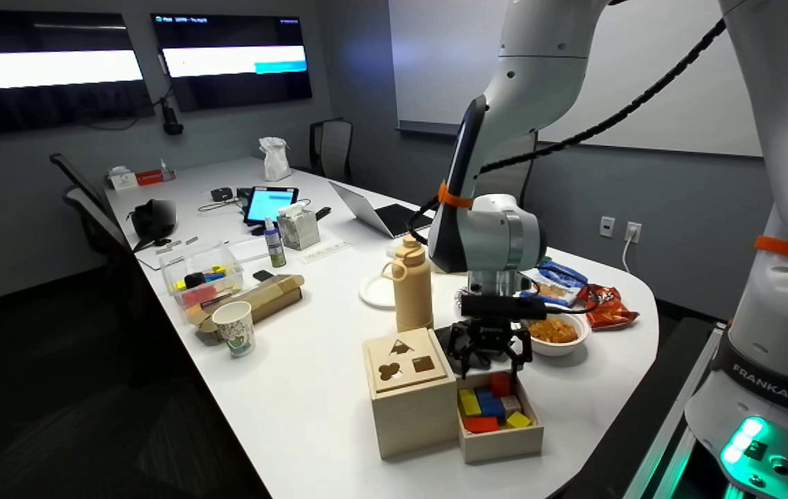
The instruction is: Close the shape sorter, pick up an orange cube from the brown box and put it inside the shape sorter using the square shaped opening
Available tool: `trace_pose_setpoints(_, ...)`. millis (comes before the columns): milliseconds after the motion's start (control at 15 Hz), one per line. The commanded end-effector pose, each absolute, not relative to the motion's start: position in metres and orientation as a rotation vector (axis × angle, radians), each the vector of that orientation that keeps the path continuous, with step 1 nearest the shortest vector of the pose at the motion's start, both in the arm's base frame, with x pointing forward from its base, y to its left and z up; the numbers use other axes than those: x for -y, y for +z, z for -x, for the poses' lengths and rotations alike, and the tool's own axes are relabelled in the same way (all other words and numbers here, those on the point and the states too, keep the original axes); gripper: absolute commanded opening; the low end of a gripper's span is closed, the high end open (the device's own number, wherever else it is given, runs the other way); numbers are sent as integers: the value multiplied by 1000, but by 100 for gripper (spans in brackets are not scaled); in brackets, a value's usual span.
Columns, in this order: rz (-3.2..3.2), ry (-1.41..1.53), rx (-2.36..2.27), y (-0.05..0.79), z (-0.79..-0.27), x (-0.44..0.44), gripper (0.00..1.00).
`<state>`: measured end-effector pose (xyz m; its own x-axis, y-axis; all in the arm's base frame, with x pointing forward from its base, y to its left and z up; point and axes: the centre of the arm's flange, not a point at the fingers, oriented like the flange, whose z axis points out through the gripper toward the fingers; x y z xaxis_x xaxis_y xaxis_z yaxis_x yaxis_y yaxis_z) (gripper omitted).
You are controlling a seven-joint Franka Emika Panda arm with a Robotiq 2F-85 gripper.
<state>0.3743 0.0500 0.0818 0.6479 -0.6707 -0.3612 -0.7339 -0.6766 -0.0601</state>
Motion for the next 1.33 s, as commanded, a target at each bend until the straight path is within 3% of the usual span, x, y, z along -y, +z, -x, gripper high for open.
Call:
trace_pose_setpoints(0,2659,445,-1135,72,-378,-51,100)
trace_pose_setpoints(1267,2722,339,-709,75,-368,-36,100)
